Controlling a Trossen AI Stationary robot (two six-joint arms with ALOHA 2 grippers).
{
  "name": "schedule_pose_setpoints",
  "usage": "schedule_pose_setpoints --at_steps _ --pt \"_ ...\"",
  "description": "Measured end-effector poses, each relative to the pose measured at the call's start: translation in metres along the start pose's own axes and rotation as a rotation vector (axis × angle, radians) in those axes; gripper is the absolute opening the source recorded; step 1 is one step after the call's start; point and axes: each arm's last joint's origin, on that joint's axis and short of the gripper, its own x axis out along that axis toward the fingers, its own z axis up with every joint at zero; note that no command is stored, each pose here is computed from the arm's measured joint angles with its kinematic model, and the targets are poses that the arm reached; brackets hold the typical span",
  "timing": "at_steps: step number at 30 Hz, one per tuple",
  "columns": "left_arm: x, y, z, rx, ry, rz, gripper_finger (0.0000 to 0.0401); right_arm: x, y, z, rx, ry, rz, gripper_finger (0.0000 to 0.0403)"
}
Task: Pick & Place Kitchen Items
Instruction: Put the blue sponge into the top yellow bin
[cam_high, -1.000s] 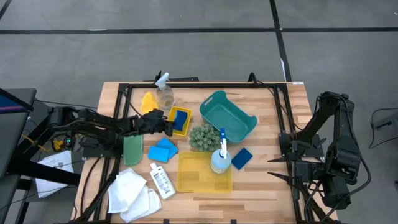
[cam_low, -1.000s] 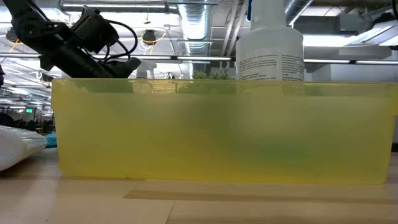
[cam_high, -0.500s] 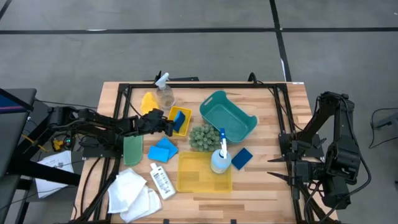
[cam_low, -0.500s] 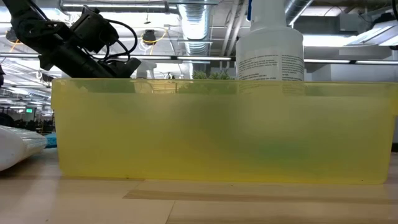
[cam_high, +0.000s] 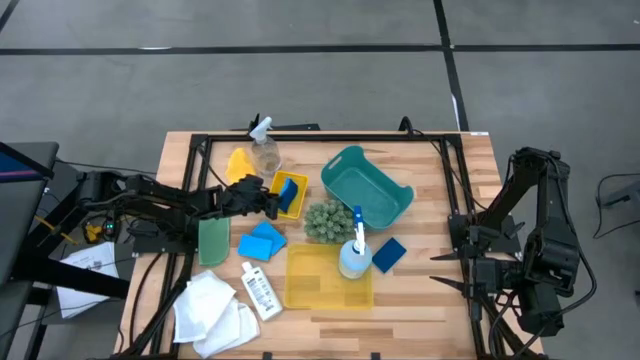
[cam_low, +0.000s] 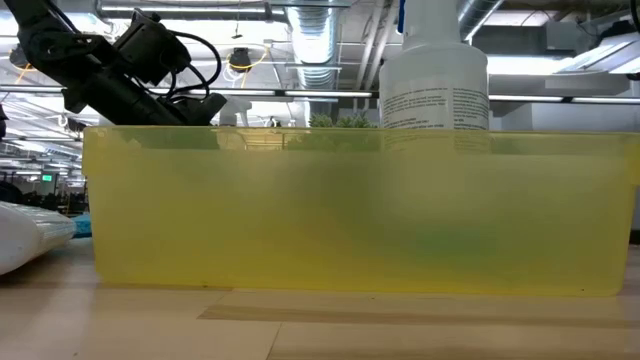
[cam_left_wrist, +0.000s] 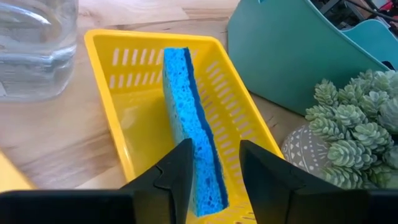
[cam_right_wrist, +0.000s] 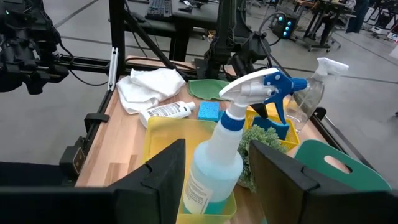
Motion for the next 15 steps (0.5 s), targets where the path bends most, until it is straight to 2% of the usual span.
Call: schedule_pose_setpoints --at_steps 15 --pt "0.0000 0.0009 -0.0014 0.007 0.020 0.003 0.0129 0.0002 -0.0003 -0.0001 0.007 0.001 -0.002 0.0168"
